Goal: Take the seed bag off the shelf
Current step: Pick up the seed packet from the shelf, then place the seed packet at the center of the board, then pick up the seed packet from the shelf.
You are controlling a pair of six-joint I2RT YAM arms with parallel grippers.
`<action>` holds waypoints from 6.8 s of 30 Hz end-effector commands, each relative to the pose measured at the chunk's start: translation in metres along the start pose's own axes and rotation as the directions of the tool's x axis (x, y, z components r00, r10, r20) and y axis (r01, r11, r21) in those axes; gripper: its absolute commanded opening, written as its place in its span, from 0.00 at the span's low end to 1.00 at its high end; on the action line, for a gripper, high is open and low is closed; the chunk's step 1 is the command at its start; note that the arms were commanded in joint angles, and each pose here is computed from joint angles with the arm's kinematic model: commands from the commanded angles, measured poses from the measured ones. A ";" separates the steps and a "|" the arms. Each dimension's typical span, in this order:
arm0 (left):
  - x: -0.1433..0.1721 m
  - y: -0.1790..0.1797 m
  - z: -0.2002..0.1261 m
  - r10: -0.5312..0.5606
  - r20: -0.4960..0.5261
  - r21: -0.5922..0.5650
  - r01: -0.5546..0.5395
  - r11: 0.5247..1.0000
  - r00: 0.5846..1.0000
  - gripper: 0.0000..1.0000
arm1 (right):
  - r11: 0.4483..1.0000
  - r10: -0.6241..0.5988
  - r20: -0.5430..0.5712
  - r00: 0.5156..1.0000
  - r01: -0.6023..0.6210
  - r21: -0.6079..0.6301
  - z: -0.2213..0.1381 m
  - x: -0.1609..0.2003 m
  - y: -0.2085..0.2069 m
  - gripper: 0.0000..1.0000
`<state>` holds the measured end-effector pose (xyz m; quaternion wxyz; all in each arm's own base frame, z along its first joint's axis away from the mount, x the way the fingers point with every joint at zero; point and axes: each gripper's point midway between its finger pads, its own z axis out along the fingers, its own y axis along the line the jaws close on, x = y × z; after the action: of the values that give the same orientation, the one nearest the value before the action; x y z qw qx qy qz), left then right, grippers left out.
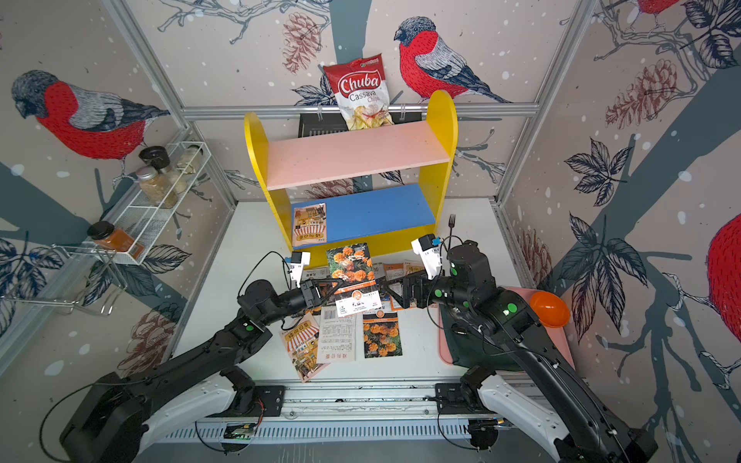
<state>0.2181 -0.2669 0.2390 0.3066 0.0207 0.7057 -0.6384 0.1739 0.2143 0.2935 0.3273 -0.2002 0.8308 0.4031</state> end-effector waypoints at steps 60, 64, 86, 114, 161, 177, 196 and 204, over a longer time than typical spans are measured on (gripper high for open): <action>0.174 0.145 0.091 -0.279 -0.280 -0.589 0.066 0.806 0.919 0.04 | 0.994 0.061 0.006 0.998 -0.061 0.092 -0.033 0.039 -0.013 1.00; 0.172 0.147 0.089 -0.265 -0.290 -0.617 0.032 0.786 0.920 0.10 | 0.994 0.062 0.003 0.998 -0.062 0.092 -0.032 0.040 -0.014 1.00; 0.120 0.113 0.057 -0.096 -0.312 -0.671 -0.147 0.727 0.945 0.94 | 0.993 0.051 0.052 0.997 -0.056 0.105 -0.036 0.035 -0.017 1.00; -0.048 -0.020 -0.105 0.424 0.097 -0.600 -0.287 0.747 0.900 0.97 | 0.994 0.110 0.149 0.983 -0.105 -0.041 0.075 -0.041 -0.037 0.98; -0.054 -0.014 -0.114 0.533 -0.079 -0.610 -0.464 0.642 0.842 0.96 | 0.904 -0.309 0.055 0.949 0.275 0.327 0.352 -0.136 -0.041 0.89; -0.070 0.000 -0.120 0.503 -0.071 -0.591 -0.443 0.675 0.861 0.96 | 0.821 -0.438 0.004 0.899 0.399 0.409 0.395 -0.134 -0.040 0.89; -0.072 -0.001 -0.122 0.508 -0.052 -0.596 -0.435 0.675 0.860 0.96 | 0.754 -0.468 -0.117 0.876 0.465 0.465 0.387 -0.104 -0.065 0.89; -0.069 0.004 -0.122 0.502 -0.036 -0.592 -0.423 0.686 0.864 0.95 | 0.739 -0.448 -0.162 0.879 0.466 0.486 0.363 -0.087 -0.073 0.87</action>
<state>0.2227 -0.1269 0.2570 0.4761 0.0619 0.8310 -0.2808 0.4273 0.4869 0.1690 0.4747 -0.2943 0.8216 0.1135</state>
